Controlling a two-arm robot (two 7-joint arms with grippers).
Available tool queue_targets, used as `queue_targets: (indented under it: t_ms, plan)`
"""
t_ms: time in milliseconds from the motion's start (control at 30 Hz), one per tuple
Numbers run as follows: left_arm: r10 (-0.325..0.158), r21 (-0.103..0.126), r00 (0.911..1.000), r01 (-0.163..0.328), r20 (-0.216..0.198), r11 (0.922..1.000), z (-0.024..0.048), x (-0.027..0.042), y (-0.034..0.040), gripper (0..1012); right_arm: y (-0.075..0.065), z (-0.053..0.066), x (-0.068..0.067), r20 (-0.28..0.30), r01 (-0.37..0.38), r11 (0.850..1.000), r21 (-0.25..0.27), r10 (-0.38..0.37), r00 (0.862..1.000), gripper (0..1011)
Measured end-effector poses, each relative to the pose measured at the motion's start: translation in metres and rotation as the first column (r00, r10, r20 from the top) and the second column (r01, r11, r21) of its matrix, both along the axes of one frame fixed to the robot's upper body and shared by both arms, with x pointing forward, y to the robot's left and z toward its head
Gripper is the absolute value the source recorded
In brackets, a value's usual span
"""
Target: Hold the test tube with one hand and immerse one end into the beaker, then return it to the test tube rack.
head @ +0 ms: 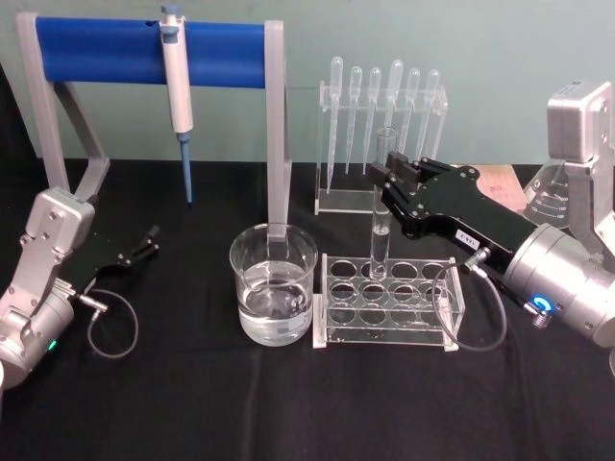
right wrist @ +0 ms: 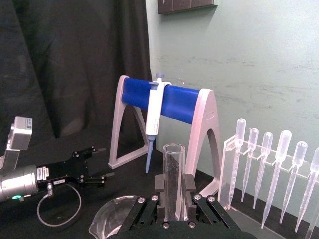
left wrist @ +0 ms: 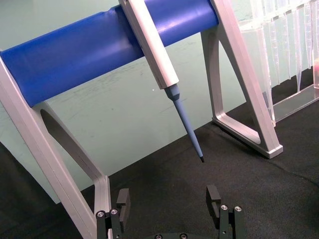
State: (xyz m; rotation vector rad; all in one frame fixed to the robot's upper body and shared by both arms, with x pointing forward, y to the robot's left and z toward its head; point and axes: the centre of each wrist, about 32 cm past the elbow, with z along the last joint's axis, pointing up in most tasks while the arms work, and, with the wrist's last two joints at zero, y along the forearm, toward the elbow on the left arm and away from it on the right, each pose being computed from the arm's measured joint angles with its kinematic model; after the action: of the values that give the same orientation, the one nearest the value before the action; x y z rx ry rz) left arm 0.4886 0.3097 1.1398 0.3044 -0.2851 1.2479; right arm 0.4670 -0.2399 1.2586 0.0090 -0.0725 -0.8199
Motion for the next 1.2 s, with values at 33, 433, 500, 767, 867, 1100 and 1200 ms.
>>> queue_targets:
  t_ms: [33, 433, 500, 767, 867, 1100, 1200]
  plan:
    - [0.0, 0.0, 1.0, 0.0, 0.0, 1.0, 0.0, 0.0, 0.0, 1000, 0.0, 0.0, 0.0, 0.0, 0.0, 1.0, 0.0, 0.0, 1.0, 221]
    - [0.0, 0.0, 1.0, 0.0, 0.0, 1.0, 0.0, 0.0, 0.0, 1000, 0.0, 0.0, 0.0, 0.0, 0.0, 1.0, 0.0, 0.0, 1.0, 218]
    - [0.0, 0.0, 1.0, 0.0, 0.0, 1.0, 0.0, 0.0, 0.0, 1000, 0.0, 0.0, 0.0, 0.0, 0.0, 1.0, 0.0, 0.0, 1.0, 221]
    - [0.0, 0.0, 1.0, 0.0, 0.0, 1.0, 0.0, 0.0, 0.0, 1000, 0.0, 0.0, 0.0, 0.0, 0.0, 1.0, 0.0, 0.0, 1.0, 221]
    - [0.0, 0.0, 1.0, 0.0, 0.0, 1.0, 0.0, 0.0, 0.0, 1000, 0.0, 0.0, 0.0, 0.0, 0.0, 1.0, 0.0, 0.0, 1.0, 221]
    - [0.0, 0.0, 1.0, 0.0, 0.0, 1.0, 0.0, 0.0, 0.0, 1000, 0.0, 0.0, 0.0, 0.0, 0.0, 1.0, 0.0, 0.0, 1.0, 221]
    - [0.0, 0.0, 1.0, 0.0, 0.0, 1.0, 0.0, 0.0, 0.0, 1000, 0.0, 0.0, 0.0, 0.0, 0.0, 1.0, 0.0, 0.0, 1.0, 221]
